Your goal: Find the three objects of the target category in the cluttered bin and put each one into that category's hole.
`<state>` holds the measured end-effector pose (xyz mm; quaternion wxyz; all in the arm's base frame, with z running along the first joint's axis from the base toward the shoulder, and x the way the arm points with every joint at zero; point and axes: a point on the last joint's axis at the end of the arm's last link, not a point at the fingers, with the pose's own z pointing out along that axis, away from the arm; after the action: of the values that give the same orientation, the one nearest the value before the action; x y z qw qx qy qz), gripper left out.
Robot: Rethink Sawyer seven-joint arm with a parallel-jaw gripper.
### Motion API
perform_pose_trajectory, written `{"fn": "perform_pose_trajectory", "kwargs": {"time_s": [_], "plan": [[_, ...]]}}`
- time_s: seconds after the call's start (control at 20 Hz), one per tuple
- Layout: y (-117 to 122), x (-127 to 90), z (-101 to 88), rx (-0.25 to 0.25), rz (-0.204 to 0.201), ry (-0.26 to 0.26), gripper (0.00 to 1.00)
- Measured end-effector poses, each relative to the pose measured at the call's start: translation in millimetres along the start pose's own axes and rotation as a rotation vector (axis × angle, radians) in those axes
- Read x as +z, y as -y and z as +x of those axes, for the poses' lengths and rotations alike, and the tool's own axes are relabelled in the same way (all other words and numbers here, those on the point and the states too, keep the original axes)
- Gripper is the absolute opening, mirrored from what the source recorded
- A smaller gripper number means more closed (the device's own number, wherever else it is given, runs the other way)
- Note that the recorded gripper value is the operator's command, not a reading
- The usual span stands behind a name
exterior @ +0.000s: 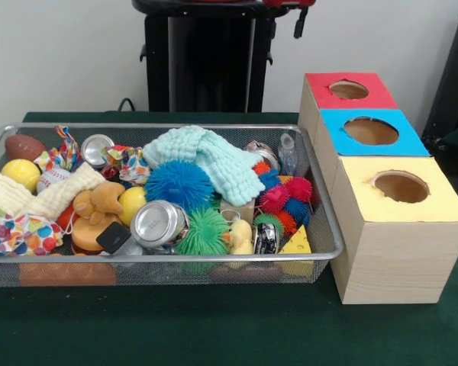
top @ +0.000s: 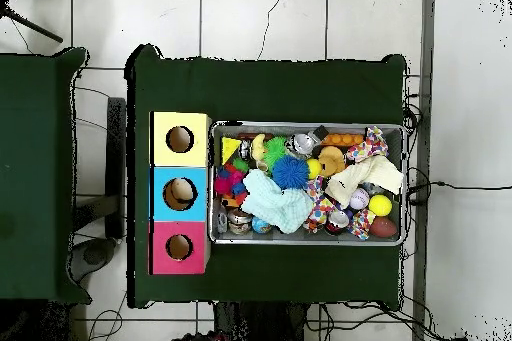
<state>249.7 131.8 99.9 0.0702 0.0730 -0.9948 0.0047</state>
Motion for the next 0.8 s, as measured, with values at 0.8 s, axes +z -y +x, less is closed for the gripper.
{"fn": "perform_pose_trajectory", "kwargs": {"time_s": [0.8], "plan": [[9.1, 1.8, -70.3, -0.005, -0.015, 0.01, 1.0]]}}
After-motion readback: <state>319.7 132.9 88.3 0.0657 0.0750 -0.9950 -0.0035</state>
